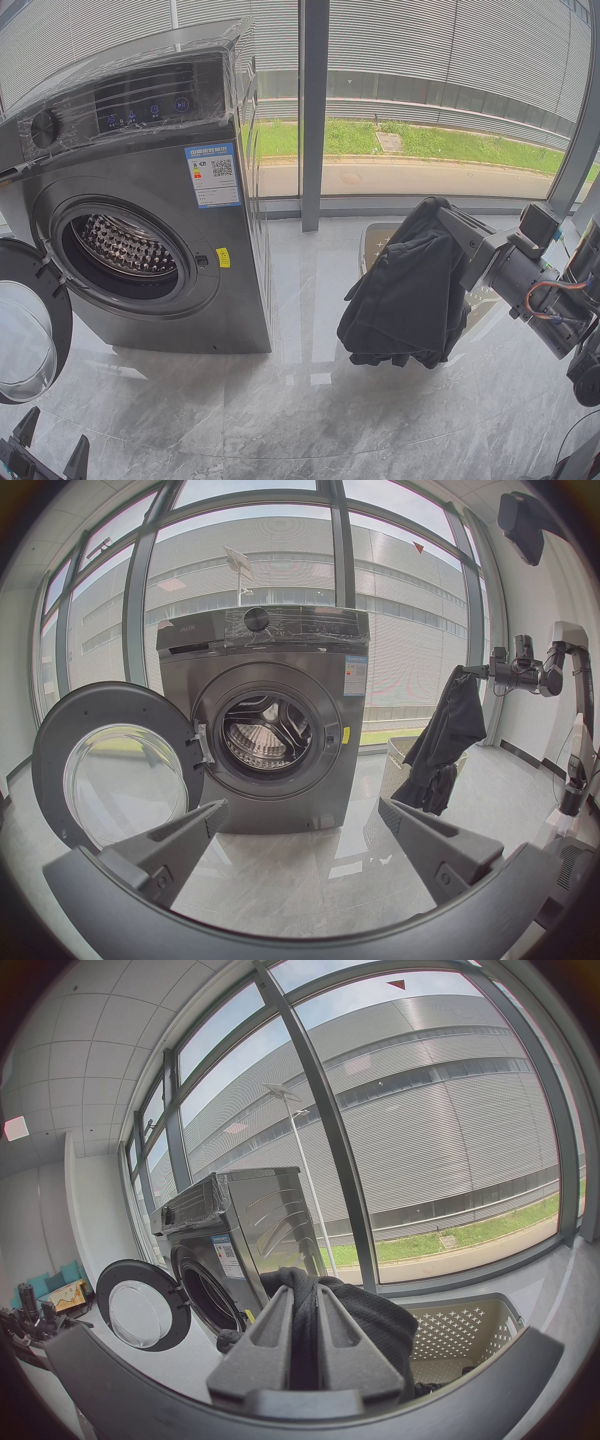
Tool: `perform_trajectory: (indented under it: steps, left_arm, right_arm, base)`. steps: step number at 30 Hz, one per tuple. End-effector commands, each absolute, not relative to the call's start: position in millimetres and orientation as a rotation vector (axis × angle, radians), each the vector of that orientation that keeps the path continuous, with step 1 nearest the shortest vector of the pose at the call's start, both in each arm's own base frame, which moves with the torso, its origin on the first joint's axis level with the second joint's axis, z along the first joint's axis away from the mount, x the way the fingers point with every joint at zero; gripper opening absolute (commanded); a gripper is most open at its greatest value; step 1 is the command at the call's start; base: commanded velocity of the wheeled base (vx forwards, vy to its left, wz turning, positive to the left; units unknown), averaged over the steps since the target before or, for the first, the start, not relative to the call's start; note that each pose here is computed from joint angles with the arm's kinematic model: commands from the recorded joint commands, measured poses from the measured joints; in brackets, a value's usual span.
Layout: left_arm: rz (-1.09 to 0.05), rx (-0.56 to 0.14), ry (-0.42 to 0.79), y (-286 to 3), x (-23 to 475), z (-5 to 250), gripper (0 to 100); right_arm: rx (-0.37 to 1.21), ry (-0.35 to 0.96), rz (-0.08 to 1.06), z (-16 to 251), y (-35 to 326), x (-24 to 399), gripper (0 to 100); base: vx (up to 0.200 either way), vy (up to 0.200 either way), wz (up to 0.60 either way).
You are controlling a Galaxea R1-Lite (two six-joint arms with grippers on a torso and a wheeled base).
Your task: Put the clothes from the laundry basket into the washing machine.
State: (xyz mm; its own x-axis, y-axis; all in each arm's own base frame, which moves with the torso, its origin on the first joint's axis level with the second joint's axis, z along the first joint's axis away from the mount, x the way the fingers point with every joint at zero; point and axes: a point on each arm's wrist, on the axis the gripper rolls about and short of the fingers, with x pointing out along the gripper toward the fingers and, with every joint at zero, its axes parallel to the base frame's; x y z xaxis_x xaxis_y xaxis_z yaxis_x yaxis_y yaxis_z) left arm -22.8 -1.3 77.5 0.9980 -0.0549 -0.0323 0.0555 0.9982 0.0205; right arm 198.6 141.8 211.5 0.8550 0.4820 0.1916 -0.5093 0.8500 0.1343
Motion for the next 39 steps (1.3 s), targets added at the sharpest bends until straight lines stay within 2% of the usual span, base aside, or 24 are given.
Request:
perform_trajectory:
  steps: [1, 25, 34, 39]
  left_arm:
    - [-0.057, 0.022, 0.032, -1.3, -22.9, 72.2, 100]
    - [-0.057, 0.021, 0.032, -1.3, -22.9, 72.2, 100]
    - [-0.057, 0.022, 0.032, -1.3, -22.9, 72.2, 100]
    - [-0.057, 0.022, 0.032, -1.3, -22.9, 72.2, 100]
  right_arm:
    - [0.183, -0.151, 0.526, 210.8, 142.1, 199.0, 0]
    - [0.184, -0.151, 0.524, 210.7, 140.9, 197.5, 0]
    - [0.181, -0.142, 0.524, 208.6, 140.6, 197.0, 0]
    - [0.180, -0.140, 0.525, 208.0, 140.4, 196.7, 0]
  base:
    - [0.000, 0.200, 0.00]
    - [0.000, 0.200, 0.00]
    - [0.000, 0.000, 0.00]
    - [-0.200, 0.000, 0.00]
